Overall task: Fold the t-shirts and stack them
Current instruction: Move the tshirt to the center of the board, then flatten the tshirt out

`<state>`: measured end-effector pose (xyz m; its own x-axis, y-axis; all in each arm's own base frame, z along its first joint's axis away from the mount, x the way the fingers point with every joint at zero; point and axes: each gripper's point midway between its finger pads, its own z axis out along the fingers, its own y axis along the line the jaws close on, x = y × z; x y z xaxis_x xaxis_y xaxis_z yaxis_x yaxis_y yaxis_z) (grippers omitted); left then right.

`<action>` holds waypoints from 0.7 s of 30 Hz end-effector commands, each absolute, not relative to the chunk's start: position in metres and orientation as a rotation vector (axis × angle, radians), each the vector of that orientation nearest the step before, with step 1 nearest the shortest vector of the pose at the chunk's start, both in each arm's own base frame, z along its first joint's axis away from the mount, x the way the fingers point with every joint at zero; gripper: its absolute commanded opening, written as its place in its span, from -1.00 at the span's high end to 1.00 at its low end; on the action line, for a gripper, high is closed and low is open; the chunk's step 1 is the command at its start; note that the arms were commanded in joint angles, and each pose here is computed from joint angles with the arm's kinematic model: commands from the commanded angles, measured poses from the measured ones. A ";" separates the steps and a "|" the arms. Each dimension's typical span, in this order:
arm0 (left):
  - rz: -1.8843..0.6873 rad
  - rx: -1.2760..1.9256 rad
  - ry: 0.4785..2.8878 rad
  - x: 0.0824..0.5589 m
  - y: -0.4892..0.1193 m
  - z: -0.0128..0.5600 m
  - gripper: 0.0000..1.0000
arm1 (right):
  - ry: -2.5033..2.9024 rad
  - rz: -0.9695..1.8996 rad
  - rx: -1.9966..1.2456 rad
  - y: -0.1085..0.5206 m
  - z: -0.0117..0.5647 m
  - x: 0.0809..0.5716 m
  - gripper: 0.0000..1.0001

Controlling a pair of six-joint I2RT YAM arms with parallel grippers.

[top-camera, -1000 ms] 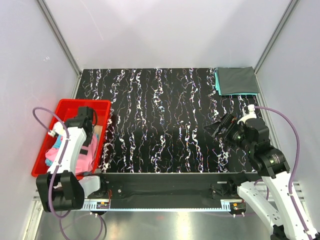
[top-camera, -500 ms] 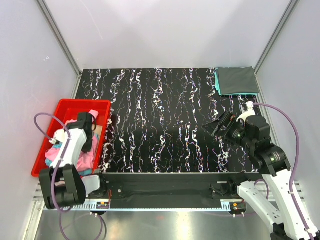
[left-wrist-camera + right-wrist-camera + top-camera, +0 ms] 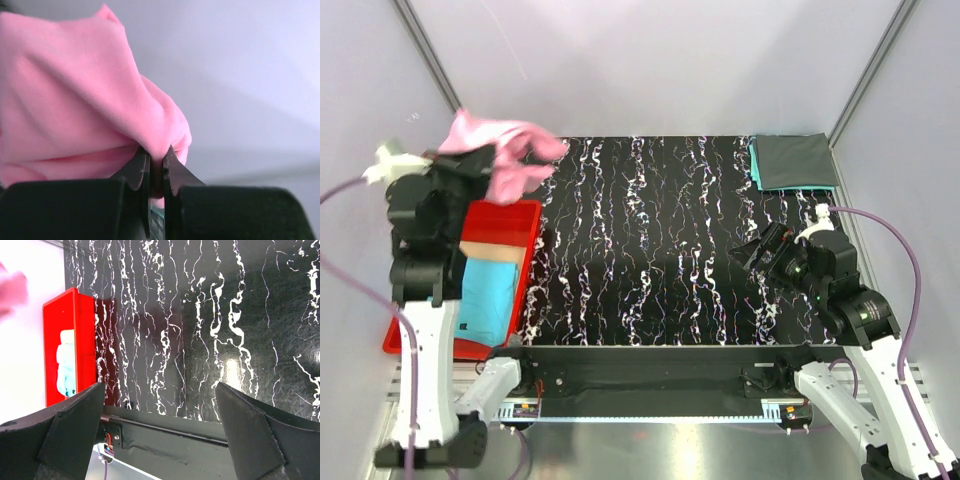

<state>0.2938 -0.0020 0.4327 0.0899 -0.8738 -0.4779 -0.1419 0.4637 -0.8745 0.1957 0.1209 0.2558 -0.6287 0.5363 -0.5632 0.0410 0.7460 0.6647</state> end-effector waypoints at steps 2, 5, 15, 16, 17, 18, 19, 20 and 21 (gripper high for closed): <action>-1.282 -0.208 1.386 0.287 -0.152 0.518 1.00 | 2.064 0.810 0.444 0.118 0.280 0.196 -0.99; -1.373 0.073 1.509 0.271 -0.223 0.494 1.00 | 2.063 0.804 0.468 0.114 0.282 0.192 -0.99; -0.783 -0.186 2.391 0.269 -0.191 0.142 -0.65 | 2.180 0.686 0.605 0.098 0.237 0.180 -0.98; -0.761 -0.165 2.421 0.264 -0.188 0.129 -0.66 | 2.178 0.653 0.622 0.095 0.231 0.185 -0.97; -0.760 -0.149 2.443 0.260 -0.189 0.120 -0.66 | 2.197 0.622 0.636 0.093 0.218 0.189 -0.97; -0.778 -0.126 2.486 0.252 -0.190 0.105 -0.66 | 2.194 0.575 0.649 0.091 0.212 0.201 -0.97; -0.815 -0.102 2.462 0.255 -0.196 0.105 -0.66 | 2.196 0.543 0.654 0.089 0.207 0.208 -0.98; -0.862 -0.085 2.484 0.249 -0.202 0.097 -0.65 | 2.198 0.514 0.658 0.088 0.203 0.216 -0.99; -0.901 -0.080 2.478 0.248 -0.209 0.096 -0.65 | 2.205 0.448 0.667 0.084 0.196 0.231 -0.99</action>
<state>0.2350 -0.1908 0.0844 -0.8989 -0.2623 -0.3510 -0.0168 0.8212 -0.5704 0.1943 0.0963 0.2074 -0.6250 0.5880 -0.5134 0.2527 0.7747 0.5796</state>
